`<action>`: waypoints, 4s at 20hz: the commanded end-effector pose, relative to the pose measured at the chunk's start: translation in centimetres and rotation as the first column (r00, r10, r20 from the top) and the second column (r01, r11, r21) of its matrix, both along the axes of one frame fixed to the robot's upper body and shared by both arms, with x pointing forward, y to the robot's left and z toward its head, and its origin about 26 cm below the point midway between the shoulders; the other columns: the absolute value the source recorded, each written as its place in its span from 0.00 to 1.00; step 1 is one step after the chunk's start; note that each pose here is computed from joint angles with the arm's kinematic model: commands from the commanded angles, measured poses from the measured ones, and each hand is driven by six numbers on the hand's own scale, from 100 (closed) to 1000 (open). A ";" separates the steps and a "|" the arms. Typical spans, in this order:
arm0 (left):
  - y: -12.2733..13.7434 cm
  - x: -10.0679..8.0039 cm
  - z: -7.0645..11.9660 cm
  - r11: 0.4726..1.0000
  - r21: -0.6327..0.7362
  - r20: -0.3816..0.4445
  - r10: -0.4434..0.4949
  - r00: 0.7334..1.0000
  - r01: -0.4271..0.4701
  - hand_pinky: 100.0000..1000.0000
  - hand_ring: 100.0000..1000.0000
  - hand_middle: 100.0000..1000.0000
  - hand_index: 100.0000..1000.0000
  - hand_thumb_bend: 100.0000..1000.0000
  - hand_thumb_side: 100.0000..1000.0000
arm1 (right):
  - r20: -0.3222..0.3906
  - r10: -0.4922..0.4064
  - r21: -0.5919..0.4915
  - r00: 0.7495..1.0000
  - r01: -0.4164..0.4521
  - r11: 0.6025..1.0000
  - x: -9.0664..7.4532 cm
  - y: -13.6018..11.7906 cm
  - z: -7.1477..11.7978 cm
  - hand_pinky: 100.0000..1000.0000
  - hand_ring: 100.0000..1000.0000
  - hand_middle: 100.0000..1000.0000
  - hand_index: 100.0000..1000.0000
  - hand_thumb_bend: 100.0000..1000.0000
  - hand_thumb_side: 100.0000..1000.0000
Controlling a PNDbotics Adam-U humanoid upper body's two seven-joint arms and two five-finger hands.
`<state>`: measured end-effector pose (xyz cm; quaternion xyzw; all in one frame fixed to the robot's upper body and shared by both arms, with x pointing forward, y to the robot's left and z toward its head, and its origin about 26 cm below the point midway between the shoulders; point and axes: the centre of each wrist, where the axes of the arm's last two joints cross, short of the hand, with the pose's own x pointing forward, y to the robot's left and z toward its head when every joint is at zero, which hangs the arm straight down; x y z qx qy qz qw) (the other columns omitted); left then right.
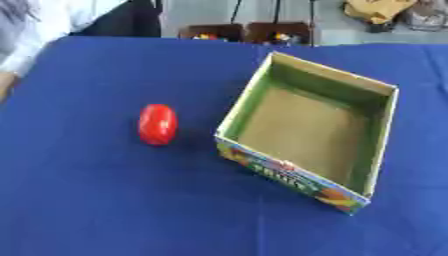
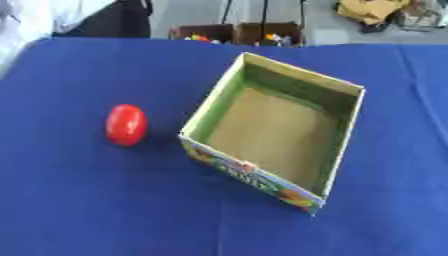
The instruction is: Pick up objects on the table and place them in the box.
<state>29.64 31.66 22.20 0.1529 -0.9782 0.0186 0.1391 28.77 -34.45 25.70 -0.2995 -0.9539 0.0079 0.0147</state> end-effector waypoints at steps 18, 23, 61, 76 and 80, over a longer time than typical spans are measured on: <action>3.9 -1.7 3.7 0.857 0.432 0.033 0.297 0.954 -0.282 0.47 0.66 0.76 0.98 0.16 0.91 | 0.016 -0.012 -0.052 1.000 0.012 0.999 -0.4 -0.2 0.7 0.65 0.72 0.68 0.77 0.00 1.00; 4.1 -1.9 5.5 0.690 0.640 0.019 0.427 0.904 -0.339 0.50 0.70 0.80 1.00 0.15 0.93 | 0.012 -0.003 -0.057 1.000 0.004 0.998 -0.3 -0.1 0.8 0.65 0.72 0.67 0.77 0.00 1.00; 1.5 4.4 6.6 0.164 0.919 -0.382 0.594 0.708 0.359 0.72 0.89 0.97 1.00 0.69 0.79 | -0.031 0.052 -0.071 0.998 -0.054 0.996 0.0 0.7 0.5 0.66 0.73 0.67 0.76 0.00 1.00; 2.4 9.9 5.6 0.195 0.879 -0.449 0.647 0.616 0.435 0.80 0.97 1.00 1.00 0.72 0.67 | -0.037 0.079 -0.077 0.996 -0.081 0.994 0.2 1.2 0.6 0.66 0.73 0.67 0.76 0.00 1.00; 2.5 10.8 5.4 0.152 0.882 -0.421 0.679 0.601 0.446 0.82 0.99 1.00 1.00 0.72 0.68 | -0.037 0.086 -0.077 0.996 -0.088 0.993 0.2 1.3 0.6 0.66 0.72 0.66 0.76 0.00 1.00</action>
